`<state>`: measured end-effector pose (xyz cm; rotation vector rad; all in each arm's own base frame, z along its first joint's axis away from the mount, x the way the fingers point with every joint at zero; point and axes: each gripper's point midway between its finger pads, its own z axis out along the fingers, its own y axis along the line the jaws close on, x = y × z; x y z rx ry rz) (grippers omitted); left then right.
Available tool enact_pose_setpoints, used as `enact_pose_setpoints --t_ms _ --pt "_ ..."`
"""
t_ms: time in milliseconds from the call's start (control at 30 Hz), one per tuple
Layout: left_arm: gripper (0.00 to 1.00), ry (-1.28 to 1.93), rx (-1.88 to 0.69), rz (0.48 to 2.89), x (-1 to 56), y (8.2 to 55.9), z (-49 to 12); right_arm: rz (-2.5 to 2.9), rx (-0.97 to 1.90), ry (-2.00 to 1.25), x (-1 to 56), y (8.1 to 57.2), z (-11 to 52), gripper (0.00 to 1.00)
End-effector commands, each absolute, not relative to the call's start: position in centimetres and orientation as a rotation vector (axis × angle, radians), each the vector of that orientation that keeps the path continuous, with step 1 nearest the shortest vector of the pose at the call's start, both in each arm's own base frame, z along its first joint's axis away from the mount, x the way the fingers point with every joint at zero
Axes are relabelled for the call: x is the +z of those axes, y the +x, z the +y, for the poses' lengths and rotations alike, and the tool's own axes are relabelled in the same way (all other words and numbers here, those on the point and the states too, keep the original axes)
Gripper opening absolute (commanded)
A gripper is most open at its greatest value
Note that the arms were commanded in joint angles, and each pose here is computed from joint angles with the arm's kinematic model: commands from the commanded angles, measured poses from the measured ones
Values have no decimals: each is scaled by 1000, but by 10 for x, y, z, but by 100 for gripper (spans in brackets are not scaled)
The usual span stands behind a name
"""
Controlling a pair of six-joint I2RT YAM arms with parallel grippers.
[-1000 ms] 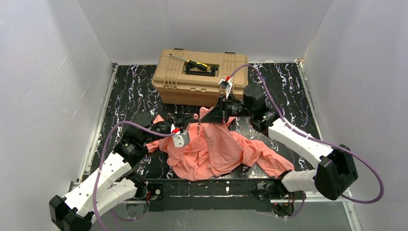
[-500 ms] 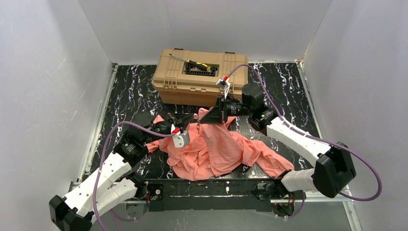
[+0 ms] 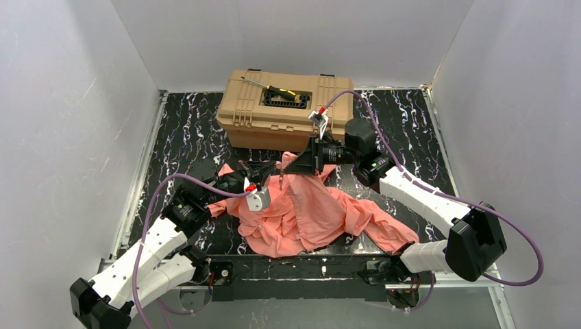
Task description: Zip up the jacket
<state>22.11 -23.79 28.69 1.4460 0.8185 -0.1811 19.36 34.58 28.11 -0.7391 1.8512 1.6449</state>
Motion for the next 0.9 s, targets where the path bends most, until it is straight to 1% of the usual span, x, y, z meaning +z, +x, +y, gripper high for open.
enact_pose_setpoints --t_ms 0,567,867 --pt "0 1443 -180 784 291 218 -238 1730 1639 -748 311 196 348 1" --pt "0 1442 -182 781 291 217 -238 1708 1575 -675 314 210 342 1" --pt "0 1442 -187 780 292 216 -238 1630 1632 -723 324 200 343 1"
